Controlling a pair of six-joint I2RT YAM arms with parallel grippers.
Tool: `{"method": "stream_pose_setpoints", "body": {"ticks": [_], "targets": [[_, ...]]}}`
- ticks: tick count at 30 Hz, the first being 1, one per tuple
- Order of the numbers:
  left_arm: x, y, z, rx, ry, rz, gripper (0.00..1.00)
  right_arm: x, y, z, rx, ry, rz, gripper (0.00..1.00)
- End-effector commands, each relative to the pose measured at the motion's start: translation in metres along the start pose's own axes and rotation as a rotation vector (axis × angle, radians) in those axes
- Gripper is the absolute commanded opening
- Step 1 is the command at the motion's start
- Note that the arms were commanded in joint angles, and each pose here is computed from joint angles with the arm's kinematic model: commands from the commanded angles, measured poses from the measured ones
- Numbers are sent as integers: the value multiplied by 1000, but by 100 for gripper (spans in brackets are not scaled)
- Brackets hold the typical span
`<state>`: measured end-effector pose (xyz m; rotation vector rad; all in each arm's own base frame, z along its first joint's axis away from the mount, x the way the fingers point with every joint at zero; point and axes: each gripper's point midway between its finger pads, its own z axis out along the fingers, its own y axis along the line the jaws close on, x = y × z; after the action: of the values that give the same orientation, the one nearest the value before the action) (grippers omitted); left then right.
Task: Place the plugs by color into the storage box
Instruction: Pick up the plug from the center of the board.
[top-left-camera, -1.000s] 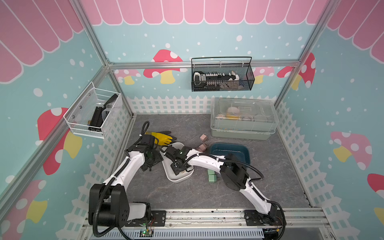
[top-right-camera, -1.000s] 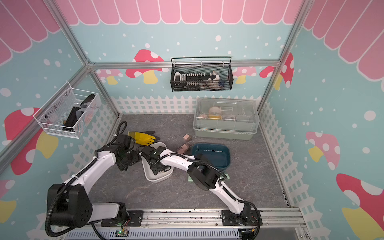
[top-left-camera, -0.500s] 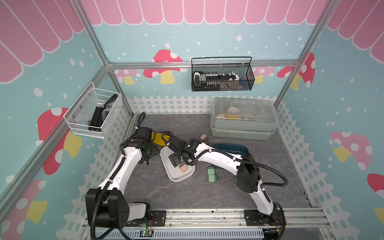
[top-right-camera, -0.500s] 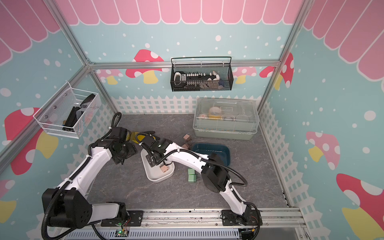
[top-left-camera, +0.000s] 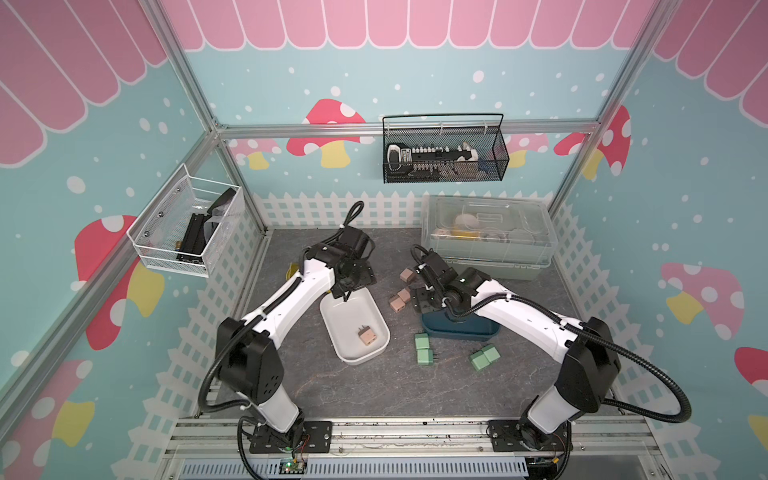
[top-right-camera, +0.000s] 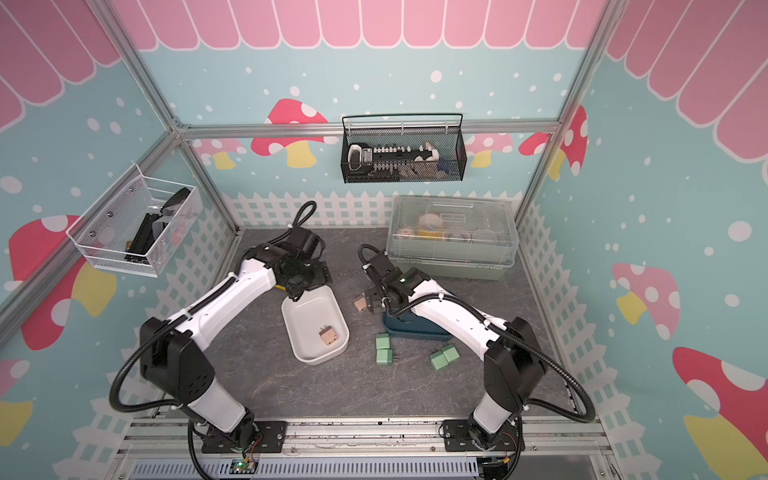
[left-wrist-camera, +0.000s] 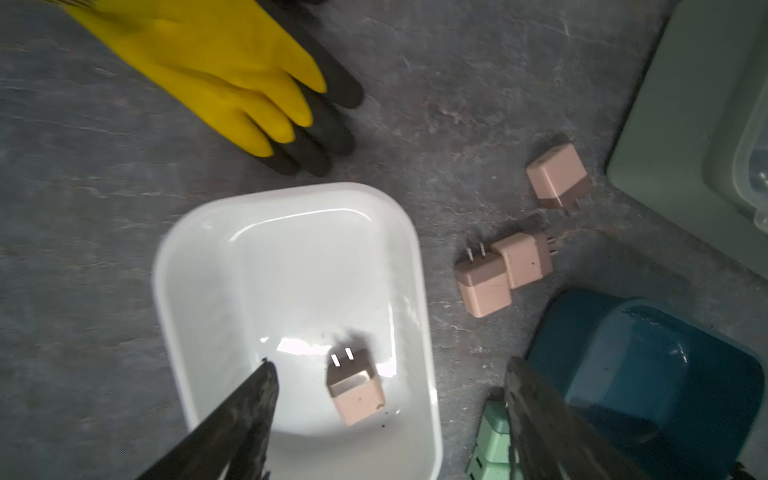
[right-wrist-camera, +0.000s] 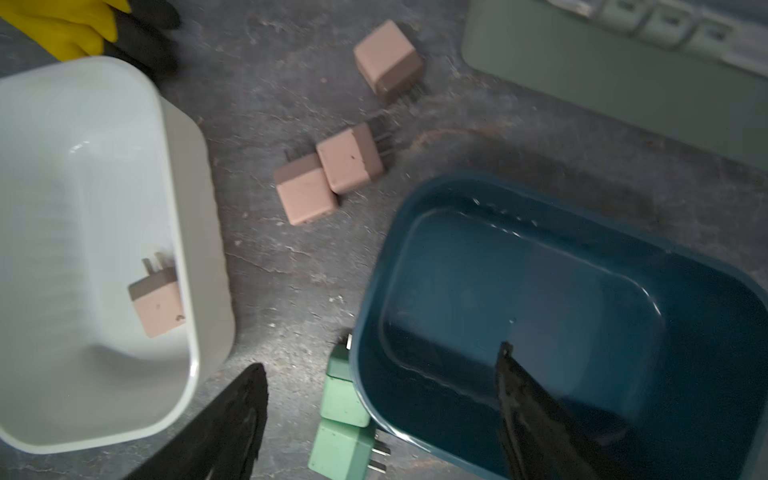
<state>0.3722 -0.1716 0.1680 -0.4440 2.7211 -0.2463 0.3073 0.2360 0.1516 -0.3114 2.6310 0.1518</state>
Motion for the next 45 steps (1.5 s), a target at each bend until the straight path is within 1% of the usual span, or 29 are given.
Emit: {"method": "stream_pose_setpoints", "body": {"ticks": [1,5,7,10,13,18,24,27,32,37,45], "targets": [[9,-42,13,63,76,-49,83,15,-12,-6,-8,-11,37,84],[21,-87,40,113,148,-41,82,37,-37,-8,6,-6,90,83],[26,-100,52,125,168,-40,81,47,-47,-9,7,-3,115,84],[34,-110,68,118,194,-42,81,59,-59,-10,15,8,131,84],[44,-112,82,115,216,-59,81,66,-67,-11,17,10,134,83],[58,-102,95,84,240,-98,81,71,-72,-10,16,18,126,84],[69,-76,107,4,242,-115,81,73,-70,-4,-12,23,125,83],[71,-61,110,-41,236,-114,81,74,-68,-1,-23,29,123,84],[69,-54,118,-83,239,-90,80,73,-64,2,-40,34,122,83],[65,-48,119,-110,227,-63,79,73,-63,3,-45,36,113,83],[66,-26,129,-150,256,-41,79,73,-63,4,-47,36,103,83]]}}
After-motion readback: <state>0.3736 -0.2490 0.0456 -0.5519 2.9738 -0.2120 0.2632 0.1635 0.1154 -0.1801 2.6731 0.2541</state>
